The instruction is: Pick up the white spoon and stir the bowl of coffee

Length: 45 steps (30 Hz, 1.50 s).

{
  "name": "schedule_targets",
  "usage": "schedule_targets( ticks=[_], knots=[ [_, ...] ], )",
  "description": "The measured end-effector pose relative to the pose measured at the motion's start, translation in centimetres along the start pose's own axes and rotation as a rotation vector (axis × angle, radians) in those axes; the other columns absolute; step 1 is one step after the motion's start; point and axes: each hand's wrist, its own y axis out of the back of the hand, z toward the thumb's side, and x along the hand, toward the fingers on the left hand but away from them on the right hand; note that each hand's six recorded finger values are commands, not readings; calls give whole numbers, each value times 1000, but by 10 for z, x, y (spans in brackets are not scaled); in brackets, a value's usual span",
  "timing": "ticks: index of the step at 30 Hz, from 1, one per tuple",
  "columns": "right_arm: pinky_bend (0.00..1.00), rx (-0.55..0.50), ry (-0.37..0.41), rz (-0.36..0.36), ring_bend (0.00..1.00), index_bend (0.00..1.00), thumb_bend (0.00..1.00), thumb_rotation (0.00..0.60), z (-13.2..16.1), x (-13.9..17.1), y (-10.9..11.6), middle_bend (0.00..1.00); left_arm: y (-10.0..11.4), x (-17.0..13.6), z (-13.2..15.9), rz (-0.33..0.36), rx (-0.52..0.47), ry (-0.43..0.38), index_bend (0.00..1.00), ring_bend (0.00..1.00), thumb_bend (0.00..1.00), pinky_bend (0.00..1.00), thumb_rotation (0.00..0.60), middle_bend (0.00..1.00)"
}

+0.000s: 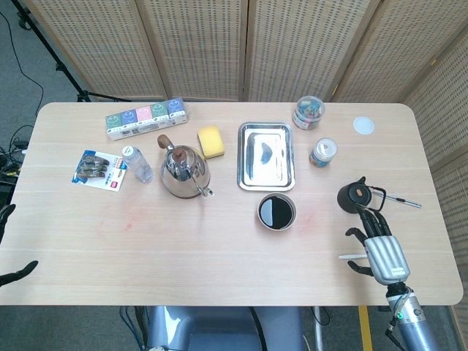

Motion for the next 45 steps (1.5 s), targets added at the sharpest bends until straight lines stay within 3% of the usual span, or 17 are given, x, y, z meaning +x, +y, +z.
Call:
schedule_targets(
  ticks=[4,6,18,26,45],
  knots=[
    [0,10,-14,49,0,410,337,600,-5,-8,-17,0,-1,2,1,-6,7,-1,0,0,0,0,600,0],
    [0,18,-16,64,0,416,350,600,-6,-10,-21,0,-2,2,1,-9,10,-2,0,0,0,0,600,0],
    [0,46,-13,94,0,427,352,600,-9,-7,-36,0,-6,3,3,-27,9,-4,0,0,0,0,600,0],
    [0,98,-19,157,0,428,363,600,-18,-5,-58,0,-7,4,4,-28,6,-7,0,0,0,0,600,0],
    [0,113,-32,217,0,438,377,600,-24,-6,-78,0,-11,7,3,-44,7,2,0,0,0,0,600,0]
  ],
)
